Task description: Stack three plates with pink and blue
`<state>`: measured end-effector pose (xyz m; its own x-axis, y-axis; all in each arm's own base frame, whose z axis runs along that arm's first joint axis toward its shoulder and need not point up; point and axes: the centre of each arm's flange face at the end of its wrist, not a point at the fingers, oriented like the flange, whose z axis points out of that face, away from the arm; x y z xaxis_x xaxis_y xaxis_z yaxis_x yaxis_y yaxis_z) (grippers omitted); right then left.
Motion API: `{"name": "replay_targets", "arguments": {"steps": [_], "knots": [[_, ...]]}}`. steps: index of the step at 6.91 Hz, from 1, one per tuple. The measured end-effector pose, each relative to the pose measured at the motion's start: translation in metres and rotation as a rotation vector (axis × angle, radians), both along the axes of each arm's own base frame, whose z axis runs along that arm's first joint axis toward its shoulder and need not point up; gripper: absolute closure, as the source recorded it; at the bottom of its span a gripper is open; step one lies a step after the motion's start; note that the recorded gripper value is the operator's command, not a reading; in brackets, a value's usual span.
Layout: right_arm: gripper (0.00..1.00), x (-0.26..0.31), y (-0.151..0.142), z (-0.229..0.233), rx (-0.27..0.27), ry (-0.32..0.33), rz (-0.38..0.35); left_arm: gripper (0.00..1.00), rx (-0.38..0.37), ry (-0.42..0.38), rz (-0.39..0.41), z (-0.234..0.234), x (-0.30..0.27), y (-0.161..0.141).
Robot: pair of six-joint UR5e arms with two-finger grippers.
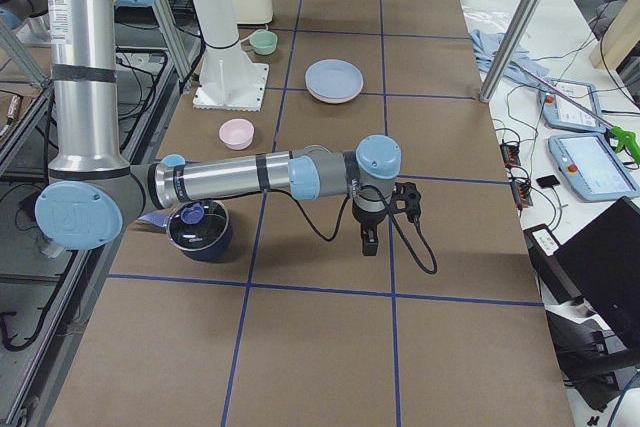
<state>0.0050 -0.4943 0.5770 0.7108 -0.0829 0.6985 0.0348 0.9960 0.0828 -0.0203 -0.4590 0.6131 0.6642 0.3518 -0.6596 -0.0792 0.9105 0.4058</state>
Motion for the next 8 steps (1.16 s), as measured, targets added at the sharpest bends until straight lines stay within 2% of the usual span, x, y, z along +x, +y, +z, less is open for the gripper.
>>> {"name": "replay_targets", "arguments": {"steps": [3, 6, 8], "knots": [[0.00, 0.001, 0.001, -0.005, 0.010, -0.001, 0.003, 0.01, -0.048, -0.021, -0.009, 0.004, -0.001, -0.011], [0.00, 0.004, 0.011, 0.008, -0.013, 0.008, 0.002, 0.01, -0.091, -0.020, -0.018, 0.012, -0.002, -0.012], [0.00, 0.008, 0.021, 0.022, -0.041, 0.008, 0.005, 0.01, -0.118, -0.006, -0.078, 0.013, -0.021, -0.011]]}}
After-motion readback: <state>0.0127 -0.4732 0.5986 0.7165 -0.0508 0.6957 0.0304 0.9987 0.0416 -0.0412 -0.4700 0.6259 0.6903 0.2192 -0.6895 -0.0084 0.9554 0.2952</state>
